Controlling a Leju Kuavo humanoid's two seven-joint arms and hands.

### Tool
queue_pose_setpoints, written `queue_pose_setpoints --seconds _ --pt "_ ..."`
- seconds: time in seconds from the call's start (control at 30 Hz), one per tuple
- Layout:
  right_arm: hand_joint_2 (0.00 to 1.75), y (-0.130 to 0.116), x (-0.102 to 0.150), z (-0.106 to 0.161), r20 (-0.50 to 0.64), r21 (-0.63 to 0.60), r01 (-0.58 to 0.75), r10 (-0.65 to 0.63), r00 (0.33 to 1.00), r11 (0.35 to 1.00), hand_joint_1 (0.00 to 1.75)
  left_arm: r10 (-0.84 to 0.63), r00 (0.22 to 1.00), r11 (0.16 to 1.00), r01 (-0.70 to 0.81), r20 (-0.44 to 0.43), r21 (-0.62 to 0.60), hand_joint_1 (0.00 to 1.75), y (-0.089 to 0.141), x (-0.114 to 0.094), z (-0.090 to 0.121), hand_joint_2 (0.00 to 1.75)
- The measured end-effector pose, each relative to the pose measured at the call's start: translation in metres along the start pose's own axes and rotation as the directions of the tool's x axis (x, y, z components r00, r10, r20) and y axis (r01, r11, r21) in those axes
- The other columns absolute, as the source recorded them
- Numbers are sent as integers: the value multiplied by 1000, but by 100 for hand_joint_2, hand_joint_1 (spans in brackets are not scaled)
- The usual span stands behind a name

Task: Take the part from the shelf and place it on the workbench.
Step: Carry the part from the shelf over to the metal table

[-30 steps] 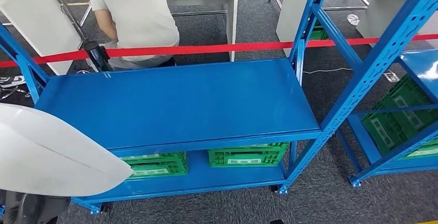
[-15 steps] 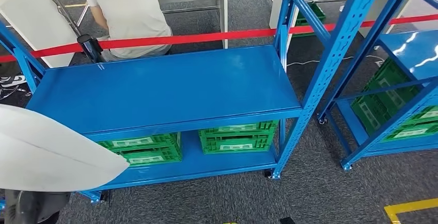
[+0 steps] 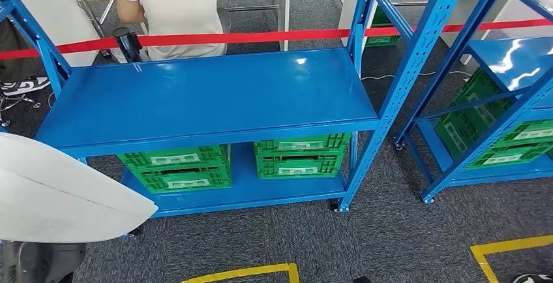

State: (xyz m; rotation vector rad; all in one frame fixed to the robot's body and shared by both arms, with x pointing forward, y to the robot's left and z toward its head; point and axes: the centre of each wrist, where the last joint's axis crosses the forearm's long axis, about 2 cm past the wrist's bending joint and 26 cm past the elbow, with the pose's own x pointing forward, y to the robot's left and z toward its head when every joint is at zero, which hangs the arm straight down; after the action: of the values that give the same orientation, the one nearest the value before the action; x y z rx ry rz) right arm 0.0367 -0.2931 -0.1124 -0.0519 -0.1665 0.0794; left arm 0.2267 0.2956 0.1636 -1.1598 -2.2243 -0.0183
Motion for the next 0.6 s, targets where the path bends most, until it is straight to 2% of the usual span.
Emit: queue_pose_setpoints --seconds 0.2,0.37,0.5,0.6 --pt "175 -4 1 0 8 -5 -6 6 1000 1000 0 16 1000 999 -16 0 32 175 -3 -8 1 175" --pt "175 -7 8 -1 7 -13 29 -29 1000 1000 0 -6 1000 999 6 3 42 175 -5 -11 -15 175" --pt "175 -1 9 -1 41 -1 55 -55 998 998 0 -5 1000 999 5 7 33 175 -8 -9 -20 175" --pt "175 6 9 0 23 13 53 -53 998 999 0 1 1000 1000 -1 -7 30 175 -8 -9 -18 175"
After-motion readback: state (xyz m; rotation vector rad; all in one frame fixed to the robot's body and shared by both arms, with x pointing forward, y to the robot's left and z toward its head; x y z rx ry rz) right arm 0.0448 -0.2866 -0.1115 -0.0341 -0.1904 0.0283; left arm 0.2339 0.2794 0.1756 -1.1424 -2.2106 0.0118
